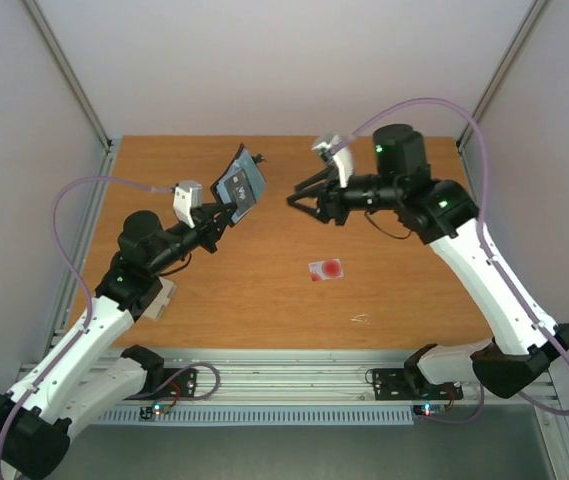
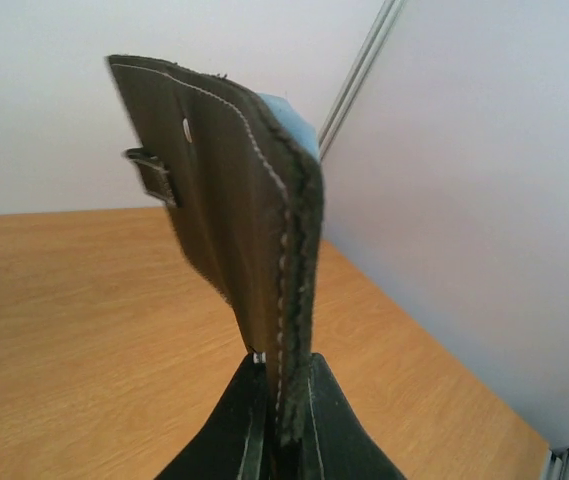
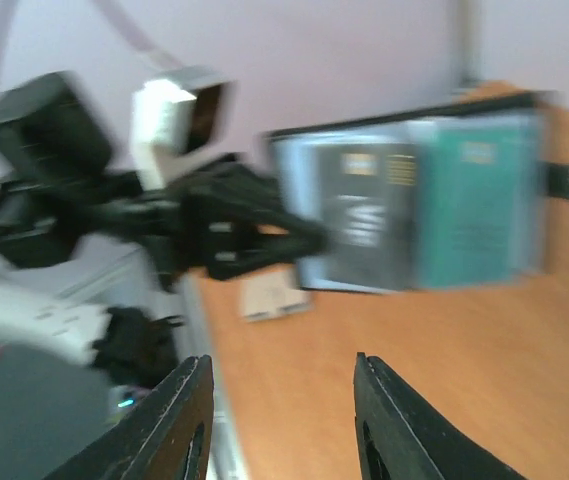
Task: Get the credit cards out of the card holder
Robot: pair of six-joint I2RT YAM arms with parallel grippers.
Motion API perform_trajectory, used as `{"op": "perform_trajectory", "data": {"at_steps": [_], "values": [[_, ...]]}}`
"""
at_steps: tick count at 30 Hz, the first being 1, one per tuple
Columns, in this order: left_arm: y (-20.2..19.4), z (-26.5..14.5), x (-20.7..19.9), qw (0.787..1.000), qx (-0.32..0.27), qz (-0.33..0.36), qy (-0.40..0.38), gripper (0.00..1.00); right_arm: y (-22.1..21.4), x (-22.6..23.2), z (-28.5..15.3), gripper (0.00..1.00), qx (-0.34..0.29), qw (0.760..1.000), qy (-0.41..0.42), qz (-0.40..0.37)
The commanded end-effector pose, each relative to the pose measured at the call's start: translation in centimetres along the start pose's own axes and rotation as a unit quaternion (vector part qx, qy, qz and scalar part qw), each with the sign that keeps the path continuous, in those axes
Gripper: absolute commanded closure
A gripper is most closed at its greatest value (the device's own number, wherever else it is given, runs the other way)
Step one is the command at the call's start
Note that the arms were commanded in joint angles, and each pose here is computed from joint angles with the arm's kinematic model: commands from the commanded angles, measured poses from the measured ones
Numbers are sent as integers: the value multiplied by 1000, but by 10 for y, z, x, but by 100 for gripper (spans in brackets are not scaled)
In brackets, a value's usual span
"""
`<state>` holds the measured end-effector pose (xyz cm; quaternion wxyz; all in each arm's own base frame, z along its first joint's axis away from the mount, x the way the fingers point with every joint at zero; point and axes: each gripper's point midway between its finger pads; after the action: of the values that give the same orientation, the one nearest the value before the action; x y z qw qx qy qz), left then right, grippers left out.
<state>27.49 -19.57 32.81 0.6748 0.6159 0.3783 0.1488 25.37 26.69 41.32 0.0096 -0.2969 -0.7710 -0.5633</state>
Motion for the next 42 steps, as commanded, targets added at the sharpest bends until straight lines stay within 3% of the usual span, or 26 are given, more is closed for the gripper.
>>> {"op": "perform_trajectory", "data": {"at_steps": [1, 6, 17, 24, 27, 28, 30, 32, 36, 42], "values": [[32, -7, -27, 997, -57, 16, -59, 100, 1, 66, 24, 62, -4, 978, 206, 11], [56, -31, -94, 969, -76, 51, -229, 100, 14, 43, 34, 67, -25, 975, 218, 44], [58, -32, -98, 966, -74, 62, -240, 100, 10, 35, 45, 67, -12, 974, 220, 46], [57, -32, -98, 966, -72, 61, -241, 100, 6, 43, 42, 96, -3, 968, 246, 45], [57, -32, -98, 967, -71, 59, -239, 100, 5, 46, 36, 99, -8, 969, 246, 33], [56, -32, -97, 967, -71, 57, -237, 97, 5, 45, 33, 99, -11, 969, 243, 31], [55, -32, -96, 968, -70, 52, -235, 83, 6, 42, 28, 99, -15, 971, 238, 32], [55, -32, -96, 968, -71, 52, -234, 81, 7, 39, 25, 99, -14, 972, 232, 32], [55, -34, -96, 968, -72, 52, -234, 83, 5, 39, 19, 99, -4, 975, 219, 24], [54, -35, -96, 968, -73, 55, -233, 99, 5, 34, 13, 99, 2, 980, 198, 16]]}}
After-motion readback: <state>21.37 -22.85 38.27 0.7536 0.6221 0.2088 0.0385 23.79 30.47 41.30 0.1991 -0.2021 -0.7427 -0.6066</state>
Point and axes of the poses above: each gripper's point midway between its finger pads, its own z axis out along the fingers, its own x axis along the line the jaws close on, y = z × x, and after that the axes turned 4 degrees about z, right-handed
